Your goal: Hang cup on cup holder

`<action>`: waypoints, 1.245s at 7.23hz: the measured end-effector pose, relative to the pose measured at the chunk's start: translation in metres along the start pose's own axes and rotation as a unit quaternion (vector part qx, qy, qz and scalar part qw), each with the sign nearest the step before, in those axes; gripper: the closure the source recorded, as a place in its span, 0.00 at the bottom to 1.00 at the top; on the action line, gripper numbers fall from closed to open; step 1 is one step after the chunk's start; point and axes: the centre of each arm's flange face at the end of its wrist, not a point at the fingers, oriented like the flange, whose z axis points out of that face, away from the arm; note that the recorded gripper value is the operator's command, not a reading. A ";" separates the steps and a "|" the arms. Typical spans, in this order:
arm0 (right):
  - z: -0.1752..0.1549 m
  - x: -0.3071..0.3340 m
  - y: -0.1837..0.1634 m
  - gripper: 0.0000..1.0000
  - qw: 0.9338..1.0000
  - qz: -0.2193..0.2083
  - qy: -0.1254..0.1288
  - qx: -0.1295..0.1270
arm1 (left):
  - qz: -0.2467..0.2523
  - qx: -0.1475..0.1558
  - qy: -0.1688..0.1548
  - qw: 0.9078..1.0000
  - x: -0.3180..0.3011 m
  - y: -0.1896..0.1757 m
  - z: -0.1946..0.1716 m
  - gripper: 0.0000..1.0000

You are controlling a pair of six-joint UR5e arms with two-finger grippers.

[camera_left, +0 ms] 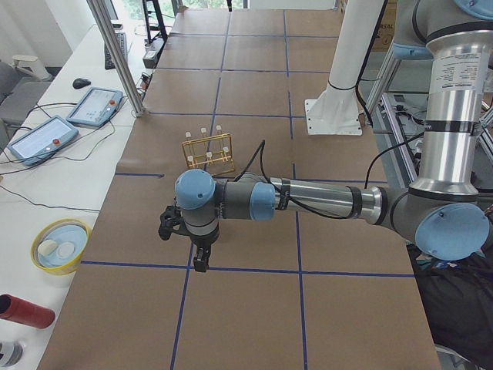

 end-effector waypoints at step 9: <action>0.000 0.000 0.000 0.00 1.000 0.000 0.000 0.000 | -0.011 0.082 -0.004 0.997 0.107 -0.039 0.009 0.00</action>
